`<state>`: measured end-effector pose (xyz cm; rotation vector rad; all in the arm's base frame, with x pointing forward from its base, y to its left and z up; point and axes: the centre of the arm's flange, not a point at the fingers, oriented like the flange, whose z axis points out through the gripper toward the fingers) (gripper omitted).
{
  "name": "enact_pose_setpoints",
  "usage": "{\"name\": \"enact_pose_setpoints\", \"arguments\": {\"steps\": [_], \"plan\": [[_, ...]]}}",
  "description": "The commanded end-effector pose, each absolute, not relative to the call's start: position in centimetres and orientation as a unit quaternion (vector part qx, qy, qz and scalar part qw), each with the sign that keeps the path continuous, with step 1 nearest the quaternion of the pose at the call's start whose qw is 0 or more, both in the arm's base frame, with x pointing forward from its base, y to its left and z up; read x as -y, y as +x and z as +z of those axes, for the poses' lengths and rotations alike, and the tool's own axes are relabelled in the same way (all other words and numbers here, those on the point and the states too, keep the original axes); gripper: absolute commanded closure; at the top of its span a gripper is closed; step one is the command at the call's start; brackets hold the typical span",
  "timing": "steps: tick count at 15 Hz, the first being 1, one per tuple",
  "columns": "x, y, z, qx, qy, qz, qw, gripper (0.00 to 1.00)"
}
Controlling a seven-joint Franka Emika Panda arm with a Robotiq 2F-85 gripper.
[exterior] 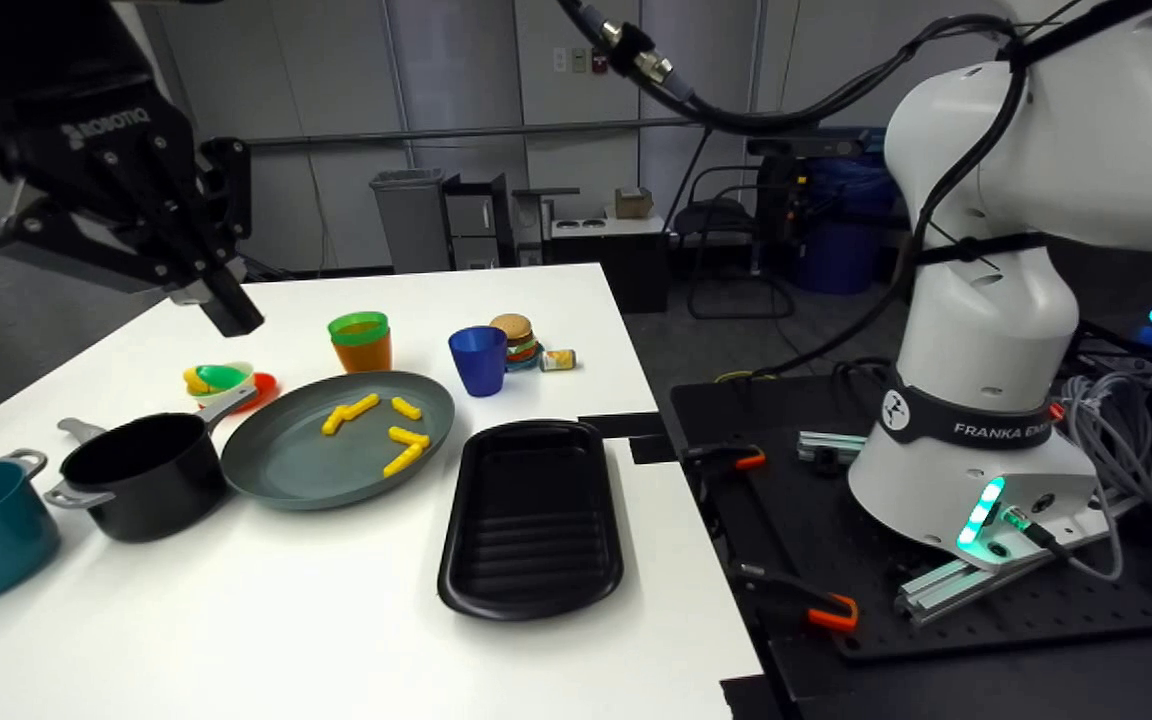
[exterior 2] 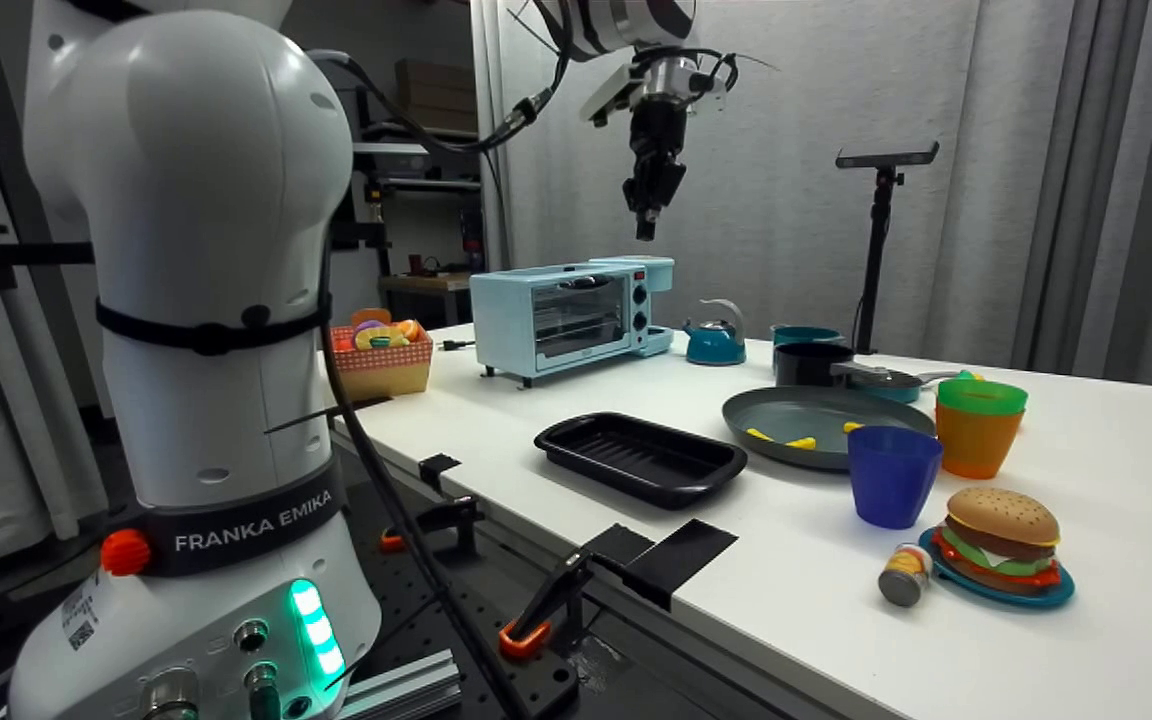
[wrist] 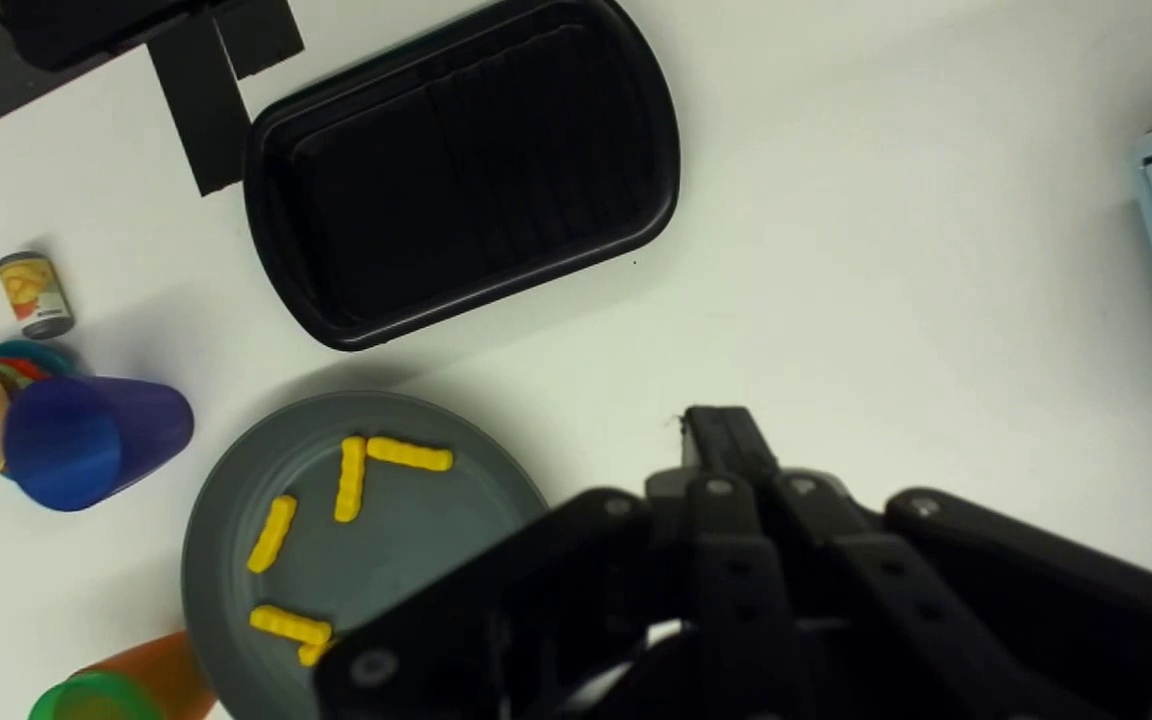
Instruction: Close the oven door
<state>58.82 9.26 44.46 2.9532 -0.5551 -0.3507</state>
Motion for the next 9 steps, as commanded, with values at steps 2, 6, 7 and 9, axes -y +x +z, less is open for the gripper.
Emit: {"name": "enact_pose_setpoints", "arguments": {"steps": [2,6,7,9], "plan": [[-6.7,55.2,46.5,0.174,0.975,-0.131,0.05,1.0],[-4.5,53.5,47.4,0.187,0.968,-0.156,0.061,1.0],[-4.2,53.1,47.8,0.192,0.966,-0.162,0.065,1.0],[-3.2,52.3,48.2,0.201,0.962,-0.171,0.069,1.0]]}}
